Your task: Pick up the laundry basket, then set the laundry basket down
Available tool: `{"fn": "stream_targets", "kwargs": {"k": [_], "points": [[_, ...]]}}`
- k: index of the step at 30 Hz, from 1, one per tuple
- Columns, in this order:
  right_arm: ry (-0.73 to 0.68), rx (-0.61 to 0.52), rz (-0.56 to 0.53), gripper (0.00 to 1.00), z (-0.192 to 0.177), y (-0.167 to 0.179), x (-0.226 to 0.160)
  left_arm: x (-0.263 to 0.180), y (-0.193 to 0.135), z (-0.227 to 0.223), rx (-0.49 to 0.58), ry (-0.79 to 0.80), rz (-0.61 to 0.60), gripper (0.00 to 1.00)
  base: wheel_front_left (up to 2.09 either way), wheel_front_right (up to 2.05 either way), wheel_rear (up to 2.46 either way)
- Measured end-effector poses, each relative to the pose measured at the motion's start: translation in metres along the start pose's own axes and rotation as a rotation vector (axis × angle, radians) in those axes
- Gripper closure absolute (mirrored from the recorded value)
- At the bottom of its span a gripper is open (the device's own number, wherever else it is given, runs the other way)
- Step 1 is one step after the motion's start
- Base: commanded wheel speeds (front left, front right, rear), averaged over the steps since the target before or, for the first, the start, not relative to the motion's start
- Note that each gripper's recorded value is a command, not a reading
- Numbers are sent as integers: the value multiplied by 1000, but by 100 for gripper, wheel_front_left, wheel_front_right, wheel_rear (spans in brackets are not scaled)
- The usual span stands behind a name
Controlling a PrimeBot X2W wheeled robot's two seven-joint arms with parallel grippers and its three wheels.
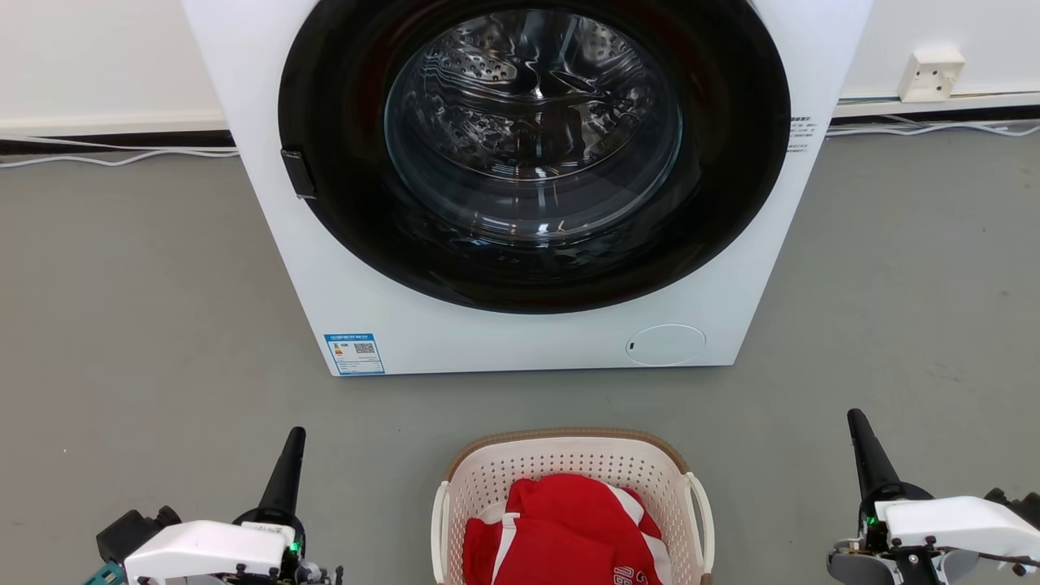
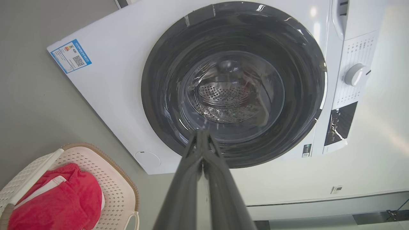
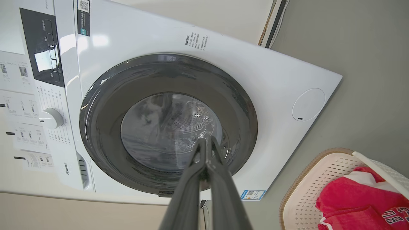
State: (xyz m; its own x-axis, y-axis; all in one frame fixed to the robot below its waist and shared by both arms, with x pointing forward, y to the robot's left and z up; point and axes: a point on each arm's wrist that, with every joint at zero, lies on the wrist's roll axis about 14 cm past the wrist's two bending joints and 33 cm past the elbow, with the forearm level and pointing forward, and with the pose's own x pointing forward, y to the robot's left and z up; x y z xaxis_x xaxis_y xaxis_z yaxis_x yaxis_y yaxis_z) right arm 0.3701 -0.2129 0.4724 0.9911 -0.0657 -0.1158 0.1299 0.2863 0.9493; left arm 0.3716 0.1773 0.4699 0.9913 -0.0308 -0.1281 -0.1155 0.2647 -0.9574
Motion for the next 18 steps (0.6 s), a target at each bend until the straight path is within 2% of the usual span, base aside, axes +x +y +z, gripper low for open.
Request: {"fn": "stream_targets", "kwargs": {"k": [18], "points": [[21,204,19,100,-3,5,1,2,-5,10,-185,-8,-25,100,0,0,0]]}}
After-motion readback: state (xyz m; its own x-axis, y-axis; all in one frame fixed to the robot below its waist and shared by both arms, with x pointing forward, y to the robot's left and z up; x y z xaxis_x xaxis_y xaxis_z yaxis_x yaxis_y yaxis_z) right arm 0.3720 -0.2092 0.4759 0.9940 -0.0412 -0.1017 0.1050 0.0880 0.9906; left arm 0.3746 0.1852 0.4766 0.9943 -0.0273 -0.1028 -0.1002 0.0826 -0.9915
